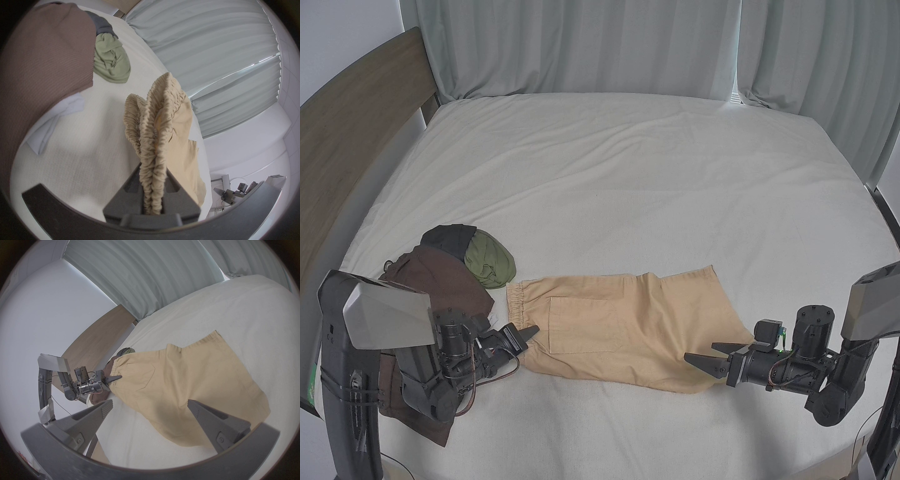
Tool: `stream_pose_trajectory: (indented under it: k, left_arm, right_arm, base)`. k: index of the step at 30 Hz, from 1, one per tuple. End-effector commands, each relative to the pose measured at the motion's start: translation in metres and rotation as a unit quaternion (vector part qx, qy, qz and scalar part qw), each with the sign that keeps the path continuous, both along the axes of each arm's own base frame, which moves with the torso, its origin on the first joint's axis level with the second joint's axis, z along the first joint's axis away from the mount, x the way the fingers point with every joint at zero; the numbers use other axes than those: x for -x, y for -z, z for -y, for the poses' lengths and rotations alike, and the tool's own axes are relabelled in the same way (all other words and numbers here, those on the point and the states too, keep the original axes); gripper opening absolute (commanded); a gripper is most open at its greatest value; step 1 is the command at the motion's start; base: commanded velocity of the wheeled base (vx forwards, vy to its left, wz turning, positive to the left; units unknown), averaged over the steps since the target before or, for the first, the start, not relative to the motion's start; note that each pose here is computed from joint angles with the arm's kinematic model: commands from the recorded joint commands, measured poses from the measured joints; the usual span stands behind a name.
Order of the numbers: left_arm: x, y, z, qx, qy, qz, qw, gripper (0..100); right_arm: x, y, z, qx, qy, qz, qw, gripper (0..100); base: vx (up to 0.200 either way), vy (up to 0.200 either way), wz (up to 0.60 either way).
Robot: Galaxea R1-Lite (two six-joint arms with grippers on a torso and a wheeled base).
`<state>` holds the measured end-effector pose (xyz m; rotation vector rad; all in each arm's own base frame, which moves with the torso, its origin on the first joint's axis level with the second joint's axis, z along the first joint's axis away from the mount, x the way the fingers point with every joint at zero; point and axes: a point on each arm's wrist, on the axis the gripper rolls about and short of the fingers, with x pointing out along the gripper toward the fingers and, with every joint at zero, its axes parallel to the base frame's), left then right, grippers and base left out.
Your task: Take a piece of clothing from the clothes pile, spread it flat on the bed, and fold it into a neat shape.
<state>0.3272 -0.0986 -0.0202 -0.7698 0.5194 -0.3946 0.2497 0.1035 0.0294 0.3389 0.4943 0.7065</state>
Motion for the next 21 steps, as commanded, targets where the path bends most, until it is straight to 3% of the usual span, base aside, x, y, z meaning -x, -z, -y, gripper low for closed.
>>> stream_pose_trajectory:
  k: [1,8,21]
  left_arm:
    - [0.001,-0.018,-0.006,0.006,-0.005,0.022,0.9997,0]
    - [0.012,-0.043,-0.029,0.025,0.018,0.034,0.9989,0]
    - [0.016,-0.046,-0.045,0.011,0.029,0.045,0.9985,0]
  right_arm:
    - [-0.001,0.004,0.001,0.002,0.002,-0.006,1.0000,100]
    - [-0.001,0.008,0.001,0.012,-0.002,-0.005,0.9999,100]
    - [-0.001,0.010,0.001,0.015,-0.003,-0.009,0.9998,100]
  base:
    - [0.000,0.000,0.00]
    - [0.000,0.000,0.00]
    - [0.000,0.000,0.00]
